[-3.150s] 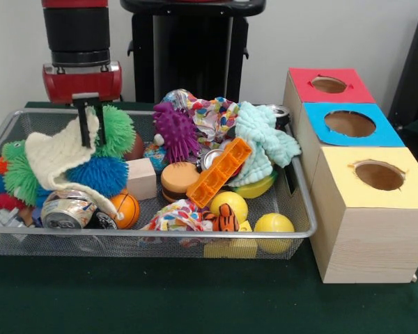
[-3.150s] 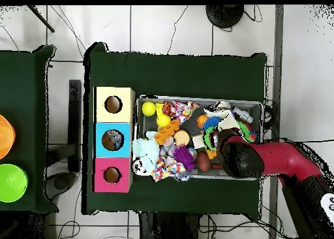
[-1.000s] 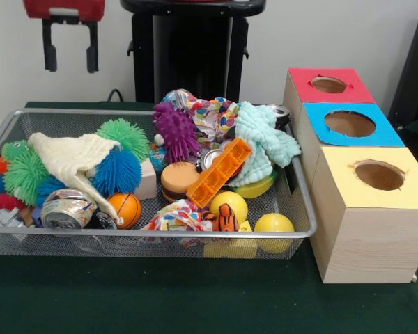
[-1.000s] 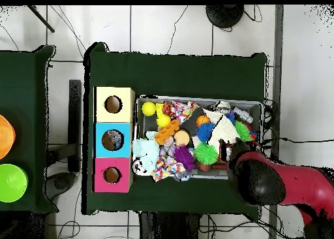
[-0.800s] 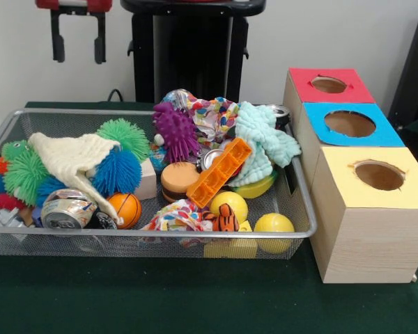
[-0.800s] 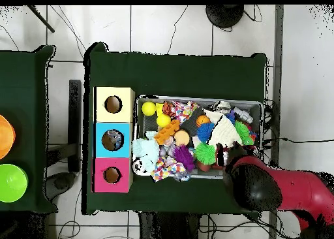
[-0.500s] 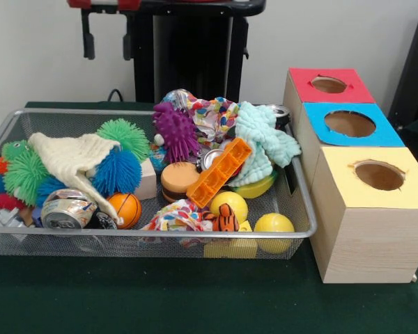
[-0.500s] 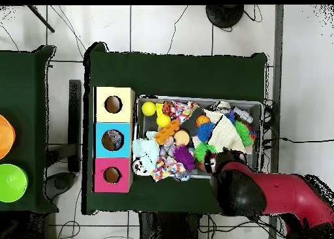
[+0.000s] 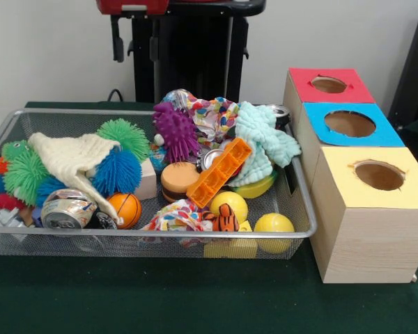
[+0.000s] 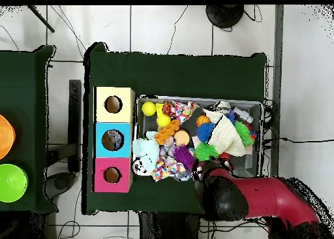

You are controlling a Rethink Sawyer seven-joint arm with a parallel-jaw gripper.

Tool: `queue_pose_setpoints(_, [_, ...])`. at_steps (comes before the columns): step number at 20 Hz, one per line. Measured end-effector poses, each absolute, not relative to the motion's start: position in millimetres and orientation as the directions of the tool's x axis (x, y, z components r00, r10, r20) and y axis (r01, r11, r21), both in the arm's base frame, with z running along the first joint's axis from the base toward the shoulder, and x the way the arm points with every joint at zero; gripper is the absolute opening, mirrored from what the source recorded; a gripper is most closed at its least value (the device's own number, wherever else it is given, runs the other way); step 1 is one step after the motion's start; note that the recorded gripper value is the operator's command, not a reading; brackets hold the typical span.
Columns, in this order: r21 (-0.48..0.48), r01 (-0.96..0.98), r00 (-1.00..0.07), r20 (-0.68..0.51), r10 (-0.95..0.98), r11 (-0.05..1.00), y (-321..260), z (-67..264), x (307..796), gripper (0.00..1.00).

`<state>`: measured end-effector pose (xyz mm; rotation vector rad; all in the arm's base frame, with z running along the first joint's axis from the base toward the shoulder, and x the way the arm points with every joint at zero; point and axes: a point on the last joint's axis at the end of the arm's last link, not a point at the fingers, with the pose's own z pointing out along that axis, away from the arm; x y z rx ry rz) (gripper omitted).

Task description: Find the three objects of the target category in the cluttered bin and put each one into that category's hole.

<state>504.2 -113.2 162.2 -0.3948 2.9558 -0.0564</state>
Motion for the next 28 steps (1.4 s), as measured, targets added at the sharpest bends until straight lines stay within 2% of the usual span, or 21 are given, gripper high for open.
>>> queue_pose_setpoints(7, [-0.047, -0.276, -0.946, -0.162, -0.28, 0.96, -92.9, 140.4, 497.4, 1.0])
queue_pose_setpoints(13, [-0.027, -0.323, -0.927, -0.192, -0.322, 0.946, -63.0, 96.9, 478.8, 1.0])
queue_pose_setpoints(17, [-0.012, -0.325, -0.926, -0.197, -0.321, 0.946, -54.9, 80.0, 469.1, 1.0])
queue_pose_setpoints(28, [0.03, -0.267, -0.951, -0.17, -0.258, 0.963, -58.3, 33.4, 437.4, 1.0])
